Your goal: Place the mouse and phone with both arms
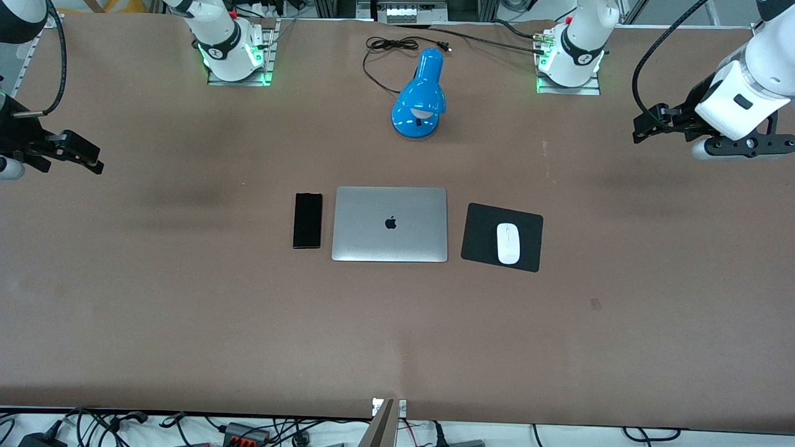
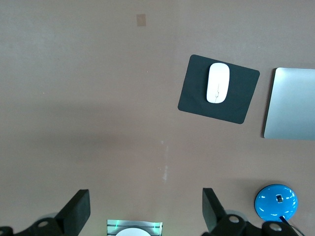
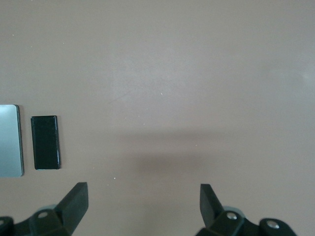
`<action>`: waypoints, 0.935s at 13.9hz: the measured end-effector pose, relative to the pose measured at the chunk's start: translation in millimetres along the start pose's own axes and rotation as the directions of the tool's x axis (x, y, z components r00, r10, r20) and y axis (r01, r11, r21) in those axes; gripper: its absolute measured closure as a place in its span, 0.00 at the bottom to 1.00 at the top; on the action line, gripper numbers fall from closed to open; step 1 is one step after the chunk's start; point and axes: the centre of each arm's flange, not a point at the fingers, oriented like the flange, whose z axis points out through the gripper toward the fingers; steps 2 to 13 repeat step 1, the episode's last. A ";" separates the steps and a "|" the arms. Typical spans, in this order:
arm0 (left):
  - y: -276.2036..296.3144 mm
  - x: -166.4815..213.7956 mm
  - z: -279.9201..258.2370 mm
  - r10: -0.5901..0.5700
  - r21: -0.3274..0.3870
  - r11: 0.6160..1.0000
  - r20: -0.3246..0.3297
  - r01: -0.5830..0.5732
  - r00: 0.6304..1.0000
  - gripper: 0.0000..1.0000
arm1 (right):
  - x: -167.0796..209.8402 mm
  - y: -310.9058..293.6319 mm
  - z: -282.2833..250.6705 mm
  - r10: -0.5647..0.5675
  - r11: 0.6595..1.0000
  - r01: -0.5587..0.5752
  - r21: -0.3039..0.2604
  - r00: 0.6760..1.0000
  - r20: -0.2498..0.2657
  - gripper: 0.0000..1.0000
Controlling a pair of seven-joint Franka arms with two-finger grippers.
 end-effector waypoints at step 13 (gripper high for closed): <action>0.0 0.0 0.0 0.000 0.000 1.000 0.000 0.000 1.000 0.00 | 0.0 -0.4 0.0 -0.001 1.000 0.001 0.000 1.000 0.000 0.00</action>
